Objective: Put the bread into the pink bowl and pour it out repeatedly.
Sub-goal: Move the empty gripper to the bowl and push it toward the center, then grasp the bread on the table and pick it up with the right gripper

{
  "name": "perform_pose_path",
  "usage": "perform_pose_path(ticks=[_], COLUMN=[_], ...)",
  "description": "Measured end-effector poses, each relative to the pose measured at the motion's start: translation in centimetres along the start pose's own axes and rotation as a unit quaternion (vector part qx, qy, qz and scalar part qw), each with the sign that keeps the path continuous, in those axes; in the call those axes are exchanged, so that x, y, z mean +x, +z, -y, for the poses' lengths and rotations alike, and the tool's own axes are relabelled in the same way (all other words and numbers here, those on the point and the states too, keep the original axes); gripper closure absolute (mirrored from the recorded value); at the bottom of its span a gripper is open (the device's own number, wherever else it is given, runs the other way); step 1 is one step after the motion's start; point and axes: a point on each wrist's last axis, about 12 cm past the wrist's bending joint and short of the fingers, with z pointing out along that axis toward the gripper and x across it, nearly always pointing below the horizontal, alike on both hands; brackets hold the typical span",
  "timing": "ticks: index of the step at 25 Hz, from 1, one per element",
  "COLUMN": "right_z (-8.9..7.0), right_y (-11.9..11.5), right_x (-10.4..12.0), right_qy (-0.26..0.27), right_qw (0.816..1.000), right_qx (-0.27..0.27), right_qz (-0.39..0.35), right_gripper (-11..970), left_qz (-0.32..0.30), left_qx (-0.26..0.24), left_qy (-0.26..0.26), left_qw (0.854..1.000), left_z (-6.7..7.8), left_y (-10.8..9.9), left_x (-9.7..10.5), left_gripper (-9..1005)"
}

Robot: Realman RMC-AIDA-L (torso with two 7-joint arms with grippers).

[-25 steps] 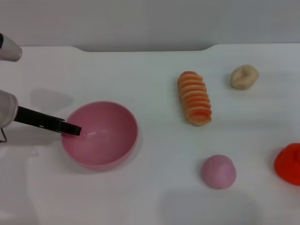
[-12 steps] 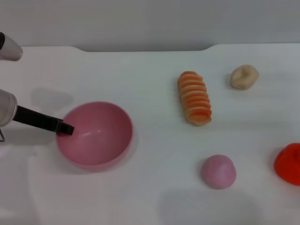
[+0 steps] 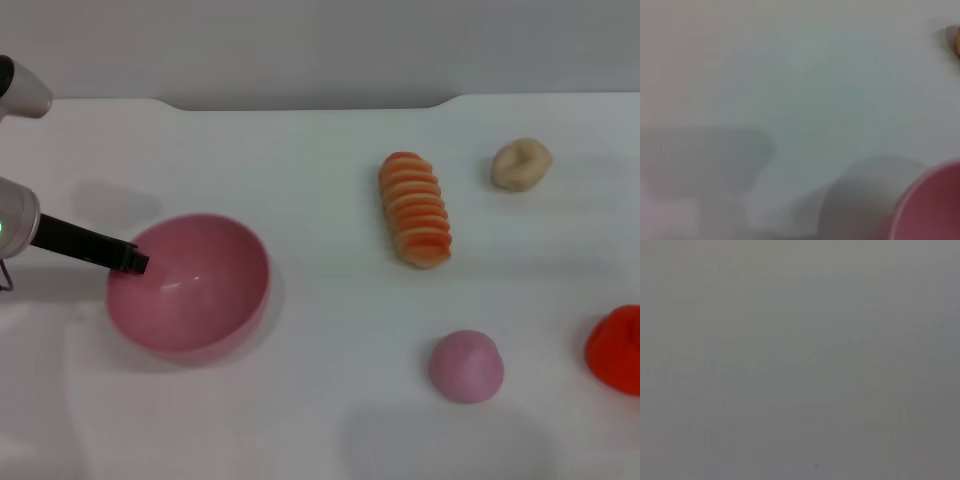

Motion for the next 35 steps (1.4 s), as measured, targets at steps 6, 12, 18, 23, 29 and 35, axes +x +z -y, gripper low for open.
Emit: perform_pose_path(ticks=[6, 12, 18, 23, 29, 35], right_z=[0.0, -1.2, -4.3, -8.3, -13.4, -16.9], right_y=[0.0, 1.0, 3.2, 5.0, 6.5, 7.0], right_x=[0.0, -0.1, -2.2, -4.6, -8.6, -9.1], right_qy=[0.001, 0.040, 0.047, 0.021, -0.064, -0.125], right_qw=[1.000, 0.997, 0.978, 0.941, 0.892, 0.812], right_qx=[0.001, -0.057, -0.185, -0.290, -0.340, -0.353], right_qz=[0.000, -0.038, -0.089, -0.172, -0.292, -0.448], right_gripper=[265, 265, 266, 266, 266, 267], left_qz=[0.002, 0.004, 0.011, 0.015, 0.023, 0.036], left_qx=[0.000, 0.000, -0.001, -0.009, -0.015, -0.020], left_qy=[0.003, 0.005, 0.022, 0.037, 0.058, 0.088], left_qw=[1.000, 1.000, 1.000, 0.999, 0.998, 0.995], left_z=[0.1, 0.2, 0.7, 1.0, 1.5, 2.4], left_y=[0.0, 0.0, 0.0, 0.4, 0.5, 0.0], left_x=[-0.2, -0.5, -1.4, -1.8, -2.7, -4.2], left_gripper=[946, 953, 952, 953, 953, 953])
